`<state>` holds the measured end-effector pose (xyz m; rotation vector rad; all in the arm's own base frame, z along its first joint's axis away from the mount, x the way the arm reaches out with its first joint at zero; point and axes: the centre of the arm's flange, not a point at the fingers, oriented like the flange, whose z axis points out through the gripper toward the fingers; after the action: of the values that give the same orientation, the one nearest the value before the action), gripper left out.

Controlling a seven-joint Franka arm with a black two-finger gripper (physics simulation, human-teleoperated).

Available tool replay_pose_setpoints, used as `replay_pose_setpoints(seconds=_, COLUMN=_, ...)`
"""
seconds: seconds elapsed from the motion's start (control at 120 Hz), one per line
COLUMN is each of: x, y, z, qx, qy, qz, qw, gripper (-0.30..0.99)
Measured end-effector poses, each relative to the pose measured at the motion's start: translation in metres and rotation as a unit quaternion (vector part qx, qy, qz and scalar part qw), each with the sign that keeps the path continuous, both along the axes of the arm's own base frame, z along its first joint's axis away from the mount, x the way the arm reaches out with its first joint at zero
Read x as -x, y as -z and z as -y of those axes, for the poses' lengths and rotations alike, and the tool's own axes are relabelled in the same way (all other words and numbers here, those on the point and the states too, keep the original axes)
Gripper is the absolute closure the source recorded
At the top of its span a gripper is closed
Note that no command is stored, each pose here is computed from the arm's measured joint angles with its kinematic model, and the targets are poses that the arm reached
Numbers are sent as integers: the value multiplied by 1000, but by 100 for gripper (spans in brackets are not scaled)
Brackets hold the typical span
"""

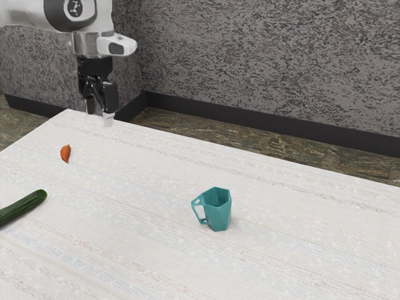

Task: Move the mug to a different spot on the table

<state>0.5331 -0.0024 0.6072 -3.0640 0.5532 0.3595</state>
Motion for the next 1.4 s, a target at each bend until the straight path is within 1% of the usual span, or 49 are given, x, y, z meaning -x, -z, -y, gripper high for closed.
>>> replay_pose_setpoints(seconds=0.042, x=-6, y=0, z=4, qx=3, qy=17, qz=17, qw=1000, gripper=0)
replay_pose_setpoints(seconds=0.092, x=-14, y=4, z=12, qx=9, qy=39, qz=28, qw=999, gripper=0)
replay_pose_setpoints(seconds=0.142, x=-21, y=11, z=27, qx=14, qy=67, qz=34, qw=997, gripper=0)
replay_pose_setpoints(seconds=0.208, x=-28, y=23, z=62, qx=9, qy=120, qz=36, qw=992, gripper=0)
replay_pose_setpoints(seconds=0.258, x=-32, y=38, z=93, qx=11, qy=161, qz=29, qw=986, gripper=0)
replay_pose_setpoints(seconds=0.3, x=-34, y=49, z=104, qx=13, qy=180, qz=23, qw=983, gripper=0)
replay_pose_setpoints(seconds=0.442, x=-55, y=100, z=94, qx=35, qy=198, qz=-12, qw=980, gripper=0)
replay_pose_setpoints(seconds=0.5, x=-58, y=120, z=94, qx=42, qy=206, qz=-27, qw=977, gripper=0)
replay_pose_setpoints(seconds=0.592, x=-57, y=161, z=97, qx=73, qy=213, qz=-64, qw=972, gripper=0)
replay_pose_setpoints(seconds=0.65, x=-61, y=181, z=102, qx=88, qy=221, qz=-77, qw=968, gripper=0)
replay_pose_setpoints(seconds=0.7, x=-64, y=198, z=110, qx=94, qy=233, qz=-83, qw=964, gripper=0)
replay_pose_setpoints(seconds=0.792, x=-71, y=220, z=129, qx=91, qy=262, qz=-75, qw=958, gripper=0)
replay_pose_setpoints(seconds=0.858, x=-79, y=239, z=132, qx=96, qy=272, qz=-63, qw=956, gripper=0)
replay_pose_setpoints(seconds=0.95, x=-92, y=266, z=127, qx=116, qy=272, qz=-47, qw=954, gripper=0)
replay_pose_setpoints(seconds=1.025, x=-98, y=287, z=133, qx=139, qy=275, qz=-33, qw=951, gripper=0)
replay_pose_setpoints(seconds=1.092, x=-103, y=298, z=138, qx=154, qy=277, qz=-18, qw=948, gripper=0)
replay_pose_setpoints(seconds=1.167, x=-108, y=307, z=139, qx=165, qy=279, qz=-5, qw=946, gripper=0)
replay_pose_setpoints(seconds=1.25, x=-113, y=312, z=129, qx=169, qy=277, qz=7, qw=946, gripper=0)
replay_pose_setpoints(seconds=1.342, x=-115, y=328, z=125, qx=177, qy=281, qz=7, qw=943, gripper=1)
replay_pose_setpoints(seconds=1.4, x=-116, y=338, z=125, qx=183, qy=285, qz=6, qw=941, gripper=4)
